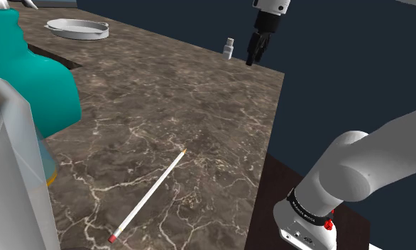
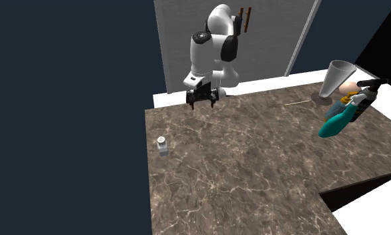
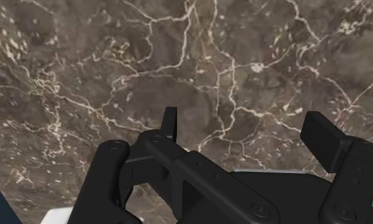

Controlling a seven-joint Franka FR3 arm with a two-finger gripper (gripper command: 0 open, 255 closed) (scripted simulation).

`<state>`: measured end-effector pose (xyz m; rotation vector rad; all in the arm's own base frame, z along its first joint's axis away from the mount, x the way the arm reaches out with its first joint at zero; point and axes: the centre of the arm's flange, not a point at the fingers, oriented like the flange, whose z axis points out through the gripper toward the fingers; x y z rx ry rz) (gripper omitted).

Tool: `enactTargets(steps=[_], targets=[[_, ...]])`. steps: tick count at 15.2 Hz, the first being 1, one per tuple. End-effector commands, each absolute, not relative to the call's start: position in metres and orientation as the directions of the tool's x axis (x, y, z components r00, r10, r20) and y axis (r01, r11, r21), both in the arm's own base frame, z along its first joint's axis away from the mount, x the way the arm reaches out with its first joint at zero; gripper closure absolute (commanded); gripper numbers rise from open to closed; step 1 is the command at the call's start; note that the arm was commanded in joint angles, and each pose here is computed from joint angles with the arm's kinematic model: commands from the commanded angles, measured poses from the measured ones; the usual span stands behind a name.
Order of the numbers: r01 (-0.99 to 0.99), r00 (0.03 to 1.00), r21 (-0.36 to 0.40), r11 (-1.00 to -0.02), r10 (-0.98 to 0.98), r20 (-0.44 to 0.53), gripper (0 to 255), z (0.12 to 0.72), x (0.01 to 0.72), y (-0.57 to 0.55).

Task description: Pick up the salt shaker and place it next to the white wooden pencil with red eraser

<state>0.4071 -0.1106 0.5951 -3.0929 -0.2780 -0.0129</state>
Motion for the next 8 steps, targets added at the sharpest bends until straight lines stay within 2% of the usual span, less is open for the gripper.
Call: enactTargets(steps=[1,8], targets=[[0.193,0.981,-0.02,-0.981,0.192,0.021,0,0.595,0.425,-0.126],[0.238,0.97,0.03,-0.971,0.239,0.05,0,0.6,0.491,-0.177]])
